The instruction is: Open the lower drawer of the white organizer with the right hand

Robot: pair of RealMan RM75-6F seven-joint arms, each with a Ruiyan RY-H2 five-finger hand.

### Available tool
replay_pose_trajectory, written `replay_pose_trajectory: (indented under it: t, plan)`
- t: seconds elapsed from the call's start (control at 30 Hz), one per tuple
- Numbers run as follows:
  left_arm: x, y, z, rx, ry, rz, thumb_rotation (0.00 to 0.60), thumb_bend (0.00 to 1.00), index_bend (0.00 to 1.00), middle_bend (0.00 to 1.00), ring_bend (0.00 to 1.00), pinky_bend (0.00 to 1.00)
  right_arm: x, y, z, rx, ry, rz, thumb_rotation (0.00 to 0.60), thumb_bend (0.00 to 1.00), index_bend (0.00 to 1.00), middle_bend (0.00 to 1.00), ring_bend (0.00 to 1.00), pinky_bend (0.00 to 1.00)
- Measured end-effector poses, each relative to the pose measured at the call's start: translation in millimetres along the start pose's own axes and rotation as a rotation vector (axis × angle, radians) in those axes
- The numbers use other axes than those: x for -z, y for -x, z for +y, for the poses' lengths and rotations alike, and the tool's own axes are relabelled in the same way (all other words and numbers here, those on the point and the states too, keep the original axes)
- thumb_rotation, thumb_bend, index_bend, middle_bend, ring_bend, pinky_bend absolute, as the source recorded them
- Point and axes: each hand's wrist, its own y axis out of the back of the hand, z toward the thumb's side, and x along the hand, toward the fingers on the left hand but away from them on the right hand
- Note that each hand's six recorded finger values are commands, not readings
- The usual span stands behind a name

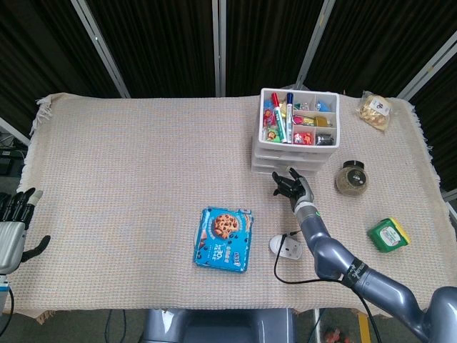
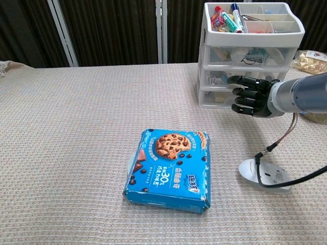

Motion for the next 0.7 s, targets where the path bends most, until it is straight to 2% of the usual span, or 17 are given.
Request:
replay_pose_trajectory:
  t: [0.7]
  plan:
    - [-0.1, -0.1, 0.0, 0.000, -0.003, 0.000, 0.600, 0.32, 0.02, 0.00, 0.00, 0.00, 17.0, -12.7, -1.4, -0.037, -0.017, -0.040, 0.600, 0.32, 0.37, 0.84, 0.88, 0.68]
